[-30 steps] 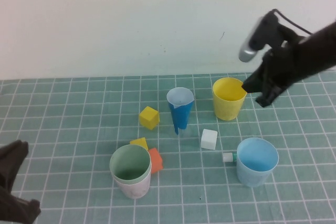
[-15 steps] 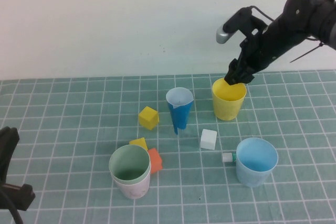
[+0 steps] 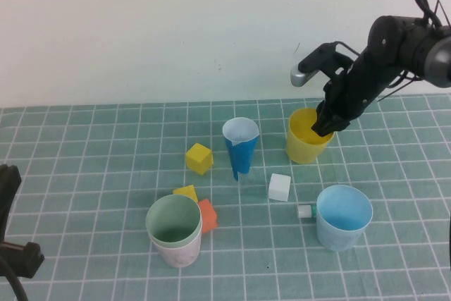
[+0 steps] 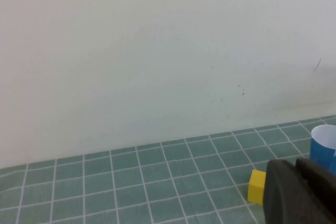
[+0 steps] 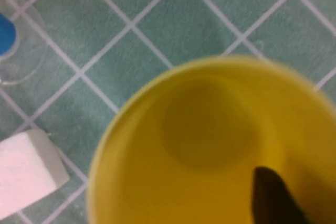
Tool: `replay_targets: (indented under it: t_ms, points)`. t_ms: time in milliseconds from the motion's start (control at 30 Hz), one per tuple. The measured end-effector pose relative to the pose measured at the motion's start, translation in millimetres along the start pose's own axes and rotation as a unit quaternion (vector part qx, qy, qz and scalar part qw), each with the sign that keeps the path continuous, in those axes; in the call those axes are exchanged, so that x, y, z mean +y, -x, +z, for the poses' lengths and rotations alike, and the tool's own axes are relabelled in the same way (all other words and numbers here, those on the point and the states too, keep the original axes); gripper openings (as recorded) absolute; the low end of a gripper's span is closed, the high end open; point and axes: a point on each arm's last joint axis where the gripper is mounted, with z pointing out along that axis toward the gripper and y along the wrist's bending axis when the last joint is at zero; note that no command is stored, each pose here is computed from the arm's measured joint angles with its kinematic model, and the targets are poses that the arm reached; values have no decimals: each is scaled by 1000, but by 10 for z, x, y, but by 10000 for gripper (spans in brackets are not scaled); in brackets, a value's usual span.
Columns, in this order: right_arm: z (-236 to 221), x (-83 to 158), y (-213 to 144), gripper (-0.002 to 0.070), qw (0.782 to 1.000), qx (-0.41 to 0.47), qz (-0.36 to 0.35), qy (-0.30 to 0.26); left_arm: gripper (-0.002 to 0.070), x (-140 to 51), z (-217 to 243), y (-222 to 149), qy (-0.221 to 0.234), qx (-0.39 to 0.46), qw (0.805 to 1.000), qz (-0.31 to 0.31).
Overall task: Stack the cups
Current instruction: Pick up the yellow cup, then place the yellow cup on the blue cup
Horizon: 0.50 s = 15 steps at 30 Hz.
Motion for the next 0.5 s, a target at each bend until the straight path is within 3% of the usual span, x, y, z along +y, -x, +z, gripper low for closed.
replay_targets:
  t_ms: [67,133,300,500]
  points:
    - [8,12,-11,76,1000,5,5,7,1,0,0,0,0,0,1000,0]
    - [-2,19,-13,35,1000,10,15,11,1,0,0,0,0,0,1000,0]
    - [-262,29,45,19,1000,15,12,7,1,0,0,1,0,0,1000,0]
    - [-1134,202,123,19,999,33,-40,-15,0,1,0,2,0,-1,1000,0]
